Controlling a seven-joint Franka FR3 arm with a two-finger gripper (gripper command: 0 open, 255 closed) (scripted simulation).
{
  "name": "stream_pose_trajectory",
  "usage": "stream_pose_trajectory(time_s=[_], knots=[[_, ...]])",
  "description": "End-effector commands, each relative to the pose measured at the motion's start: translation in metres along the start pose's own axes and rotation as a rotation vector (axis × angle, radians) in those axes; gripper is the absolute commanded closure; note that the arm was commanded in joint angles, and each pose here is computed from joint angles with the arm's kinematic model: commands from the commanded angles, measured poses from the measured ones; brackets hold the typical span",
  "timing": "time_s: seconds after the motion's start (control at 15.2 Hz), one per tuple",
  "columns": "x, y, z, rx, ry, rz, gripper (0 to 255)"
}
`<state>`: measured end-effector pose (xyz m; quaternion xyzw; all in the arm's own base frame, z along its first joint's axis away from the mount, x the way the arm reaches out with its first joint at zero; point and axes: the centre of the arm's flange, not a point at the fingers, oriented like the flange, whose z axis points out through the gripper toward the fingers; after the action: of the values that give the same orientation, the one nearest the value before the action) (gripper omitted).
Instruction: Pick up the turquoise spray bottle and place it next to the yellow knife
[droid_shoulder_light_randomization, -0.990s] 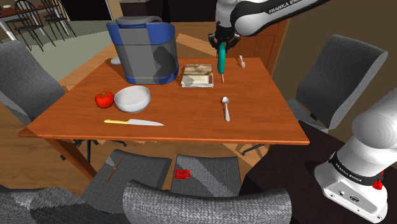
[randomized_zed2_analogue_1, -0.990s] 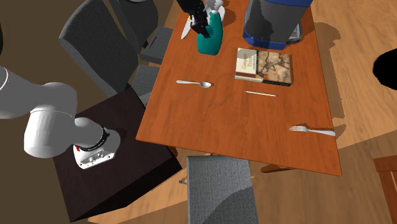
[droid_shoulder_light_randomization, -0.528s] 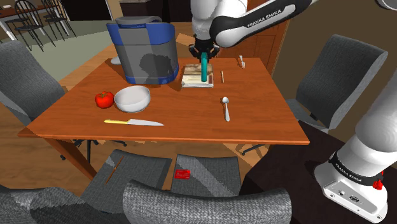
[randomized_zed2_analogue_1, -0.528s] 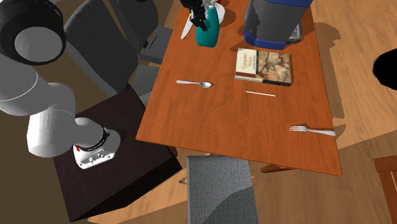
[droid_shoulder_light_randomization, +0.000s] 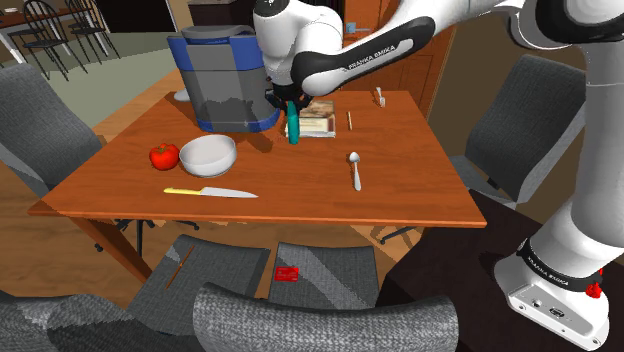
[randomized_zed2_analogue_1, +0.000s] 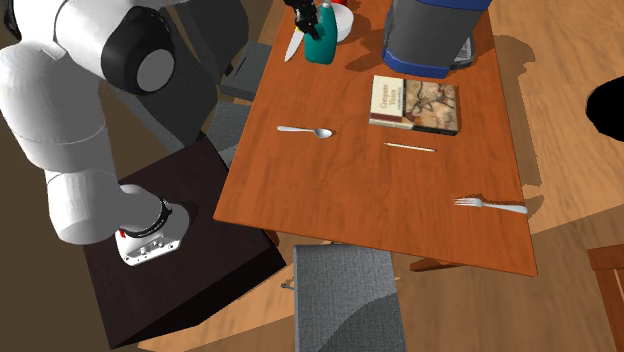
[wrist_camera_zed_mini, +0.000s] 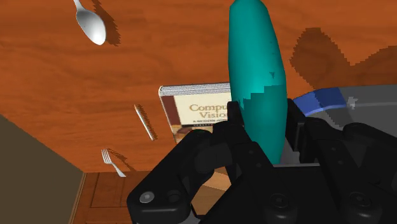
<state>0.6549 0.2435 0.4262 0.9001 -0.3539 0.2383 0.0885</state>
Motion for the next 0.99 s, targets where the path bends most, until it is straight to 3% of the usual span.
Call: stream_pose_trajectory(time_s=[0.0,0.4,0.92], knots=[[-0.007,-0.025,0.008,-0.001,0.002,0.001,255],[-0.041,-0.098,0.028,-0.001,0.002,0.001,255],[-0.062,-0.098,0.065,-0.001,0.002,0.001,255]])
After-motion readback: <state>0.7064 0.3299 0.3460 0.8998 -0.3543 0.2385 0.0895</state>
